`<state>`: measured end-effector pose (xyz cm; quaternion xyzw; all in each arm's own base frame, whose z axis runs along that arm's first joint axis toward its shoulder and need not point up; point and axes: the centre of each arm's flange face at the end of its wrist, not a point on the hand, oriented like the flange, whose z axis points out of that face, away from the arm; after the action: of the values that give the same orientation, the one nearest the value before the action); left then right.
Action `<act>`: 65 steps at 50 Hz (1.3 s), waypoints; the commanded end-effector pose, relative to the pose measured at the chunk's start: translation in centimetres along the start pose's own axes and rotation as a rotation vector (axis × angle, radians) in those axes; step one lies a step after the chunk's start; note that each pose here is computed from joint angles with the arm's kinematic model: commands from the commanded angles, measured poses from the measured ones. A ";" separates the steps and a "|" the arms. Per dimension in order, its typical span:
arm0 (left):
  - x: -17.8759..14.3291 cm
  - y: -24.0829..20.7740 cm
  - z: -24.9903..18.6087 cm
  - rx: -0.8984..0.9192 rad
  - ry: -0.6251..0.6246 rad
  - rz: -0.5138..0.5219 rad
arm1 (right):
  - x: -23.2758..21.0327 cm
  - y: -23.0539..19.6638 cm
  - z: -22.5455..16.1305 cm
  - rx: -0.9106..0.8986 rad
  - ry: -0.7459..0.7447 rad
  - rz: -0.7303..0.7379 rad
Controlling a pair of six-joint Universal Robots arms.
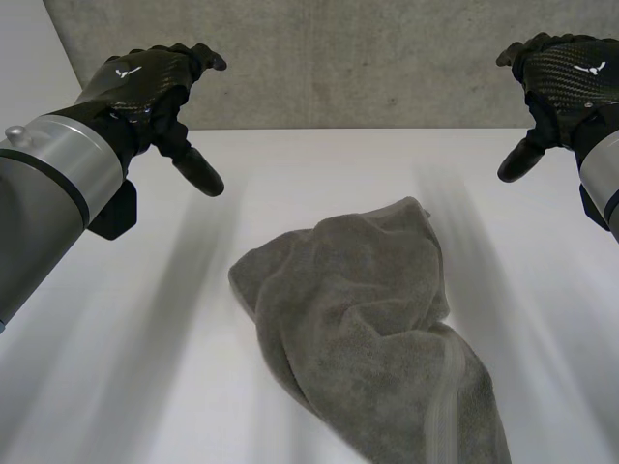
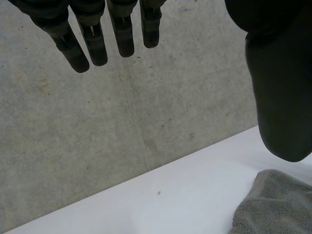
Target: Fold the towel.
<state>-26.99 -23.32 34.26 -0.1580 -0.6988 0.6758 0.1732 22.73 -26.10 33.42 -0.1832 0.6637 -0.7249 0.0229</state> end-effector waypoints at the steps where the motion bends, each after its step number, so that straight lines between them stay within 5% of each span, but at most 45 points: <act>1: -0.1 0.5 0.1 -0.007 0.005 0.003 | -0.4 0.2 -0.6 -0.047 -0.043 -0.031; 6: -0.2 3.5 1.0 -0.097 0.001 0.008 | -1.5 1.5 -2.4 -0.188 -0.177 -0.120; 13: -0.3 8.8 2.0 -0.254 0.051 0.047 | -7.2 4.3 -7.1 -0.264 -0.548 -0.136; 27: -0.3 16.9 5.2 -0.283 0.161 0.267 | -11.1 13.3 -9.0 -0.292 -0.630 -0.143; 36: -1.1 18.8 6.0 -0.308 0.161 0.321 | -11.0 15.7 -6.5 -0.342 -0.539 -0.200; 44: -0.8 18.2 6.1 -0.288 0.162 0.321 | -4.2 12.6 3.7 -0.218 -0.179 -0.217; 48: -0.2 17.6 6.3 -0.259 0.174 0.324 | -4.2 13.6 6.8 -0.224 -0.165 -0.219; 57: 1.2 17.8 6.4 -0.237 0.207 0.327 | -4.2 16.5 8.2 -0.357 -0.168 -0.306; 65: 2.6 18.4 5.6 -0.250 0.246 0.331 | -3.4 13.6 5.8 -0.332 -0.152 -0.304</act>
<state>-31.62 -27.35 16.16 -0.3619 -0.7163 0.5850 0.1167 25.37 -34.44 17.56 -0.3365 0.7421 -0.5756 -0.0688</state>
